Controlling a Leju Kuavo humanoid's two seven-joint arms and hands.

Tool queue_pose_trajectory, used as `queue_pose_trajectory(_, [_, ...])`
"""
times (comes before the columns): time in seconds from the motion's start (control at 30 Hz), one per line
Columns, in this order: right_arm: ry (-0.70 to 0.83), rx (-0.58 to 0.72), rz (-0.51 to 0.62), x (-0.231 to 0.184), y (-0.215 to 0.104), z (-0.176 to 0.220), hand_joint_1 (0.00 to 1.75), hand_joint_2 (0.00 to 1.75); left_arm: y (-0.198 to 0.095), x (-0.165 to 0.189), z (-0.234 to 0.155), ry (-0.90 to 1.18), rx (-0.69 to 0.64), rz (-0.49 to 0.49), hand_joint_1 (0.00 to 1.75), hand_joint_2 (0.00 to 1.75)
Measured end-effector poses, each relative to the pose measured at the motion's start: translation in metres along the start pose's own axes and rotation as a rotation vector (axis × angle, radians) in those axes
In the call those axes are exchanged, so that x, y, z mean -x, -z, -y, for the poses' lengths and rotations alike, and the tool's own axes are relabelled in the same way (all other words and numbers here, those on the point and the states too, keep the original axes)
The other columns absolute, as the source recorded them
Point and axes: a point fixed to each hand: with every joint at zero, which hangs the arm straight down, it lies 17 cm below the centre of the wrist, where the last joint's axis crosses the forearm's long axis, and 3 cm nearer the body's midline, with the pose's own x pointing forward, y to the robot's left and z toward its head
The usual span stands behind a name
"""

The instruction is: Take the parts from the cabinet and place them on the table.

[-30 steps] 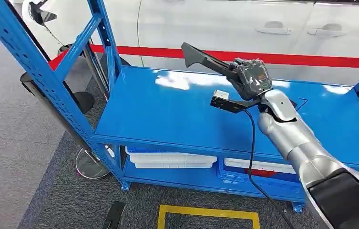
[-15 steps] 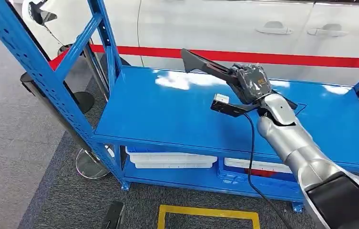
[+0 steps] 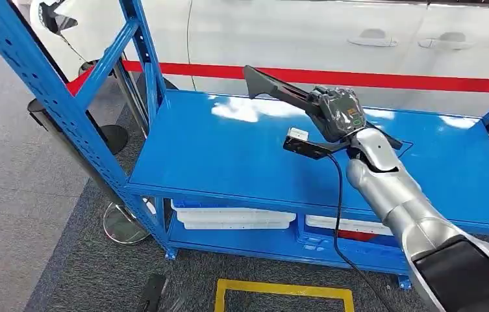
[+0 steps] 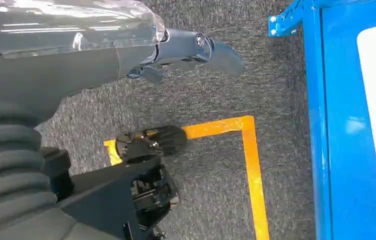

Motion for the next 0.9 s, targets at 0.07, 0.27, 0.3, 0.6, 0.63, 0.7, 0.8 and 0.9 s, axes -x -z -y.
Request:
queue_pose_trajectory(0.07, [0.0, 0.002, -0.001, 0.0, 0.001, 0.001, 1.75, 1.75, 0.0, 0.0, -0.001, 0.001, -0.003, 0.002, 0.0, 1.75])
queue_pose_trajectory(0.27, [-0.022, 0.004, 0.001, 0.0, 0.002, 0.002, 1.75, 1.75, 0.001, 0.0, -0.003, 0.008, -0.016, 0.003, 0.0, 1.75])
queue_pose_trajectory(0.3, [-0.034, 0.005, 0.004, 0.0, 0.002, 0.003, 1.75, 1.75, 0.001, 0.0, -0.004, 0.013, -0.02, 0.004, 0.0, 1.75])
queue_pose_trajectory(0.6, [-0.082, 0.144, 0.045, -0.004, 0.056, 0.083, 1.75, 1.75, 0.001, 0.002, -0.008, 0.027, -0.032, -0.008, 0.0, 1.75])
queue_pose_trajectory(0.63, [-0.086, 0.155, 0.05, -0.005, 0.06, 0.09, 1.75, 1.75, 0.001, 0.002, -0.008, 0.026, -0.03, -0.007, 0.0, 1.75])
queue_pose_trajectory(0.7, [-0.087, 0.172, 0.061, -0.008, 0.065, 0.099, 1.75, 1.75, 0.001, 0.001, -0.008, 0.024, -0.029, -0.007, 0.0, 1.75])
queue_pose_trajectory(0.8, [-0.089, 0.181, 0.074, -0.012, 0.067, 0.104, 1.75, 1.75, 0.002, 0.001, -0.008, 0.022, -0.028, -0.006, 0.0, 1.75])
queue_pose_trajectory(0.9, [-0.091, 0.182, 0.083, -0.013, 0.069, 0.107, 1.75, 1.75, 0.003, 0.001, -0.008, 0.015, -0.031, -0.016, 0.0, 1.75])
